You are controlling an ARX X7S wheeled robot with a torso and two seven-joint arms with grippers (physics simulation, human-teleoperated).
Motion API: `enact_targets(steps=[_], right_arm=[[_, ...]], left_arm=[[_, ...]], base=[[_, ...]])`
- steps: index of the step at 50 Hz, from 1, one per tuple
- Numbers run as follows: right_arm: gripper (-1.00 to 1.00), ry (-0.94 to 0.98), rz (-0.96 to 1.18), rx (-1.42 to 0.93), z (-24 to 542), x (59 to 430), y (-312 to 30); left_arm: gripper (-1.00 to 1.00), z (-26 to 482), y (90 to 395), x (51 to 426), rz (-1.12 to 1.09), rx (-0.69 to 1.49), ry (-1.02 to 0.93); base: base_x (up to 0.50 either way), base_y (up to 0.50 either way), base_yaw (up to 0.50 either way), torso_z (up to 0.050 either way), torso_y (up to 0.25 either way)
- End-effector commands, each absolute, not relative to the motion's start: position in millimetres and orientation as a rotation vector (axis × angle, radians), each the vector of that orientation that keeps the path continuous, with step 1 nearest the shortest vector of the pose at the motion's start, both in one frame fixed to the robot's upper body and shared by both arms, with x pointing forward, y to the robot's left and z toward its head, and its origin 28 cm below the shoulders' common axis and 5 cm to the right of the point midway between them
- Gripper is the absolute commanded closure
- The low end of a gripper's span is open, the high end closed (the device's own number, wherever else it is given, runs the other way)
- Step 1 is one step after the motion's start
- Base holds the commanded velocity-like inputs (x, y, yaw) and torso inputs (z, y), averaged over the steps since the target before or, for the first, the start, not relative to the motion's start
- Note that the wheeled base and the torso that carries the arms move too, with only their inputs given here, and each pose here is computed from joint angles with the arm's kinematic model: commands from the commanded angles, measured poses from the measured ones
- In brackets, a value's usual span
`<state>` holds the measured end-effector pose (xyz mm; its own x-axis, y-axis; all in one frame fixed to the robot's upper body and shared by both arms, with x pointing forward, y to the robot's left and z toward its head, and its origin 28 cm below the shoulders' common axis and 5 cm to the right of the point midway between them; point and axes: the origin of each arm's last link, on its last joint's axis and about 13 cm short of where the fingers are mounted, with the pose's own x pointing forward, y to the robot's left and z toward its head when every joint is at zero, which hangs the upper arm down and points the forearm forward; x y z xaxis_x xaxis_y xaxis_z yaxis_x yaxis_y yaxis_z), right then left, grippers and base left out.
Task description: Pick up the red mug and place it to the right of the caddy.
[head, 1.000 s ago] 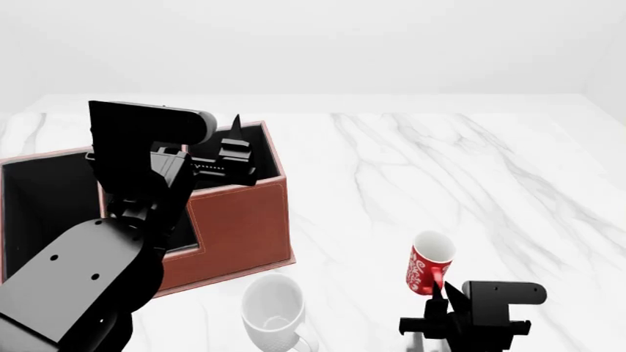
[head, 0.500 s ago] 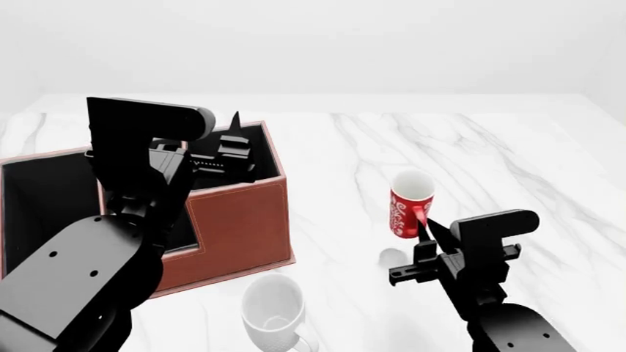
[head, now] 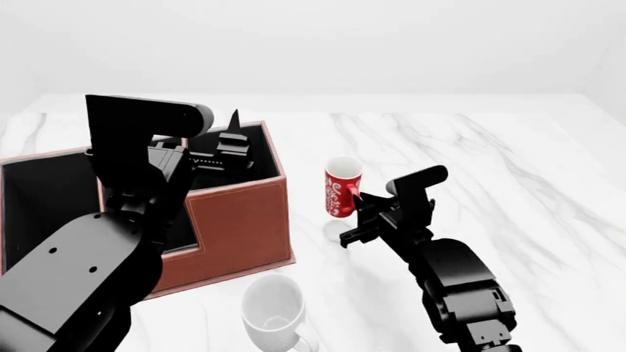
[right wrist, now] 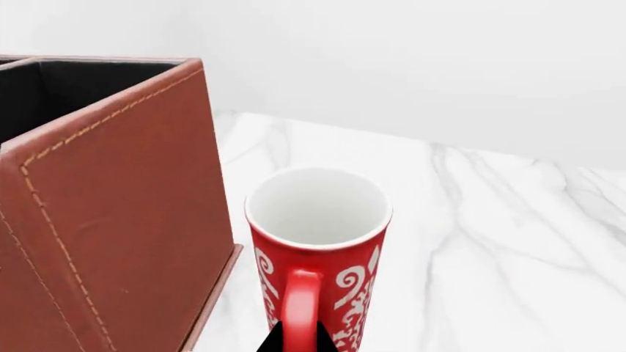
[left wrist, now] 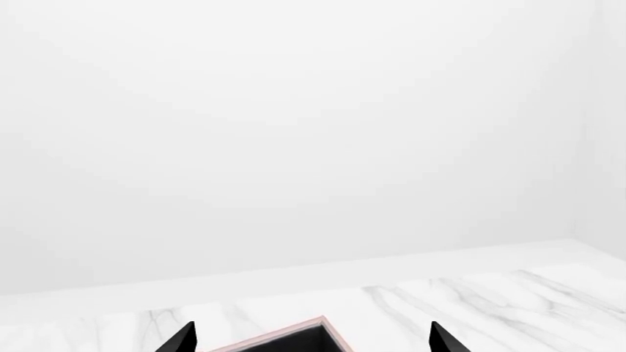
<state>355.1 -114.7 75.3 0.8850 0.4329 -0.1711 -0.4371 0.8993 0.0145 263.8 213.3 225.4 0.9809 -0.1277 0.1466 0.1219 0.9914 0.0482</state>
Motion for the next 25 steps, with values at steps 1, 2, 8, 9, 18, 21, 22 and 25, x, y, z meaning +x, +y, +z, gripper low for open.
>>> enact_targets(steps=[1,2,8,9,18,21,22,25], right_arm=[[1.0,0.183,0.57,0.001,67,377,-92],[1.0,0.188,0.578,0.01,66,376,-91],[1.0,0.186,0.616,0.028,62,371,-90],[1.0,0.183,0.617,0.026,62,370,-89],[1.0,0.181,0.654,0.026,54,360,-89],[1.0,0.189,0.648,0.013,50,359,-91],[1.0,0.194,0.637,0.007,48,359,-92],[1.0,0.199,0.623,0.001,45,361,-95]], left_arm=[[-1.0,226,213,264,-0.125,0.039,-0.151],[-1.0,226,214,264,-0.125,0.04,-0.151],[-1.0,224,213,265,-0.126,0.037,-0.148],[-1.0,224,213,265,-0.127,0.037,-0.148],[-1.0,225,214,265,-0.125,0.04,-0.149],[-1.0,226,215,264,-0.124,0.038,-0.15],[-1.0,226,215,264,-0.123,0.04,-0.151],[-1.0,226,215,264,-0.124,0.041,-0.152]], base=[[0.0,0.0,0.0,0.0,0.0],[0.0,0.0,0.0,0.0,0.0],[0.0,0.0,0.0,0.0,0.002],[0.0,0.0,0.0,0.0,0.0],[0.0,0.0,0.0,0.0,0.0],[0.0,0.0,0.0,0.0,0.0],[0.0,0.0,0.0,0.0,0.0],[0.0,0.0,0.0,0.0,0.003]])
